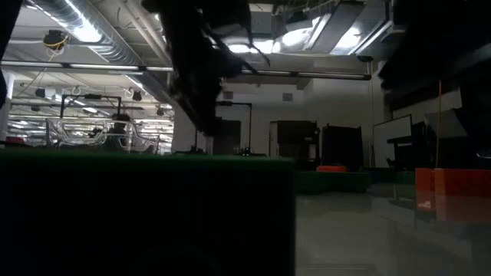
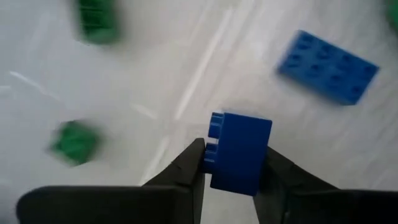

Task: Sort blocks by size
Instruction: Put the 4 stud blue game piece into the top transparent bin

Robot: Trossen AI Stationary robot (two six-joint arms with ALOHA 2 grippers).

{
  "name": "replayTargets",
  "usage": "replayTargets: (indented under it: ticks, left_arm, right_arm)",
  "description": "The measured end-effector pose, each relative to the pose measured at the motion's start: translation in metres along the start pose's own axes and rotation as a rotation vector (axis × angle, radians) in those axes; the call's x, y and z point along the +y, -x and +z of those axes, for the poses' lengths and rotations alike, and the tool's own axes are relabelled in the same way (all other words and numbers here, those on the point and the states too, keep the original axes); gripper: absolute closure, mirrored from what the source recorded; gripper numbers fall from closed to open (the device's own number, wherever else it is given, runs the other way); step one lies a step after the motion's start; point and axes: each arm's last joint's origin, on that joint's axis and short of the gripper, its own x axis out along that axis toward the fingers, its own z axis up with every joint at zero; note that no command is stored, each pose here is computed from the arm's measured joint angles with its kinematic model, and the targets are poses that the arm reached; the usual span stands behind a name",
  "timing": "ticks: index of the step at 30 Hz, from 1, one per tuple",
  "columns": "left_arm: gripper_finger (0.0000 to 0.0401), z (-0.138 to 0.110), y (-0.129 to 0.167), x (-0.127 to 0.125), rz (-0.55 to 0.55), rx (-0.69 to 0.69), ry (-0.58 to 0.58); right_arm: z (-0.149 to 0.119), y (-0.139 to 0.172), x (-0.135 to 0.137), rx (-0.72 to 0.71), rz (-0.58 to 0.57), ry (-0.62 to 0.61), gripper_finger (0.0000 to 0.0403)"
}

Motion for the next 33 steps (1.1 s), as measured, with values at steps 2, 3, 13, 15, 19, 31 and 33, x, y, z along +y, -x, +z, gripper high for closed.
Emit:
replayTargets:
  ticks: [2,3,13,15,19,31,33]
  left_arm:
    - [0.0315,-0.002,0.015,0.013,0.065,-0.012,0.011]
    - [0.0316,-0.004,0.022,0.020,0.108,-0.017,0.020]
    - [0.0303,-0.024,0.071,0.094,0.416,0.066,0.134]
    - [0.0295,-0.028,0.072,0.107,0.450,0.125,0.140]
    - [0.0289,-0.029,0.069,0.124,0.490,0.192,0.164]
    - [0.0286,-0.044,0.042,0.158,0.531,0.325,0.304]
    - [0.0286,-0.047,0.037,0.163,0.544,0.346,0.336]
  right_arm:
    - [0.004,-0.010,-0.005,0.041,-0.023,-0.004,0.0242]
    - [0.006,-0.015,-0.008,0.068,-0.031,-0.002,0.0242]
    - [0.017,-0.054,-0.033,0.202,-0.151,-0.057,0.0242]
    - [0.017,-0.058,-0.036,0.214,-0.170,-0.050,0.0242]
    - [0.017,-0.063,-0.038,0.242,-0.174,-0.061,0.0242]
    - [0.016,-0.065,-0.037,0.283,-0.135,-0.037,0.0242]
    - [0.016,-0.065,-0.037,0.285,-0.132,-0.017,0.0242]
